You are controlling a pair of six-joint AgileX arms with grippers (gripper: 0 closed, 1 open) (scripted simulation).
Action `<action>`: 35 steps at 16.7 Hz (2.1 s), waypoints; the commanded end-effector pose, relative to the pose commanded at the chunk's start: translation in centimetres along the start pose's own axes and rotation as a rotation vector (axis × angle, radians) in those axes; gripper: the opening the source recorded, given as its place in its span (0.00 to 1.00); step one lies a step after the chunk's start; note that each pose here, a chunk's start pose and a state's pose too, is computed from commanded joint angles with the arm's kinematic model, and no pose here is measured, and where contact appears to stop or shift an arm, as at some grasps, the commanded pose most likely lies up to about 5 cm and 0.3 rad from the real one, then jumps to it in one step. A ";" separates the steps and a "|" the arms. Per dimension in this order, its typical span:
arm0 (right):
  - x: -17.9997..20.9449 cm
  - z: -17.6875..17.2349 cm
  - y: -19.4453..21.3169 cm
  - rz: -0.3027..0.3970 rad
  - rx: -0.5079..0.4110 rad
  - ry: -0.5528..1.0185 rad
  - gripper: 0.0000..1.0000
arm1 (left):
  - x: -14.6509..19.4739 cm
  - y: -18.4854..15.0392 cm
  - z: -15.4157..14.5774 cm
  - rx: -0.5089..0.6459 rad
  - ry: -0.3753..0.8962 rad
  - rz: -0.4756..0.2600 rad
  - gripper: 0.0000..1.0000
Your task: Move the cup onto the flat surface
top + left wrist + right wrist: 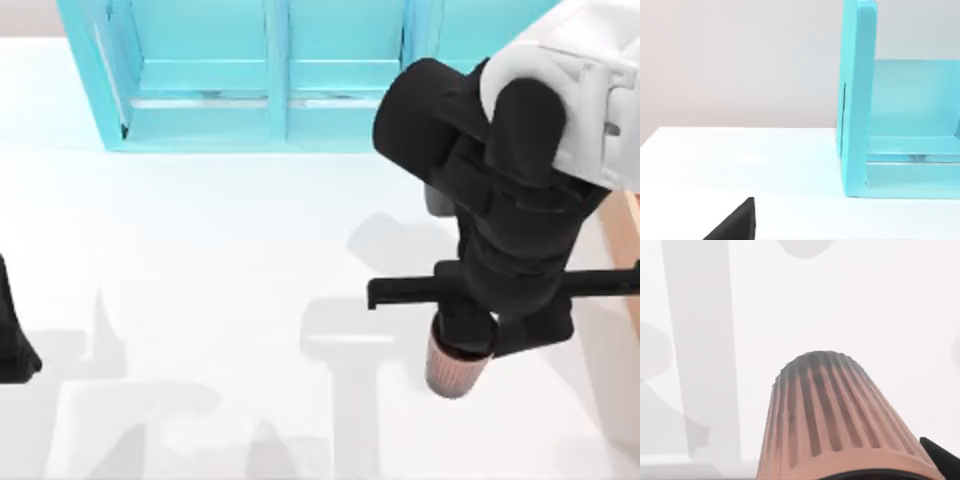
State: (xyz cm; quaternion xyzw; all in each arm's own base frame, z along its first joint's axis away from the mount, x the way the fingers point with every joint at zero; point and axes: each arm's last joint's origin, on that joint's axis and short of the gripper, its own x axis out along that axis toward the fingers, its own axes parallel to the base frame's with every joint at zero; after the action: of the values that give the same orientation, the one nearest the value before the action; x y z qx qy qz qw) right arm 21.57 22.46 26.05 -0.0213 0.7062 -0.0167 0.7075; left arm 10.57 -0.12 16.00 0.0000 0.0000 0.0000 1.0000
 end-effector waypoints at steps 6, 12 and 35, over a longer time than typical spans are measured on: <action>0.1 -0.4 0.8 -0.007 0.017 0.006 0.00 | 0.0 0.0 0.0 0.000 0.000 0.000 1.00; 2.9 -0.2 1.2 -0.001 0.020 0.003 0.00 | 0.0 0.0 0.0 0.000 0.000 0.000 1.00; 6.5 -0.4 1.6 -0.007 0.017 0.006 1.00 | 0.0 0.0 0.0 0.000 0.000 0.000 1.00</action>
State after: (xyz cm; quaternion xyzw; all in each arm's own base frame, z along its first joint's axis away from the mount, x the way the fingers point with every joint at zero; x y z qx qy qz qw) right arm 21.15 23.69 19.46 -0.0178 0.7080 -0.0251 0.7055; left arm 10.57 -0.12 16.00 0.0000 0.0000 0.0000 1.0000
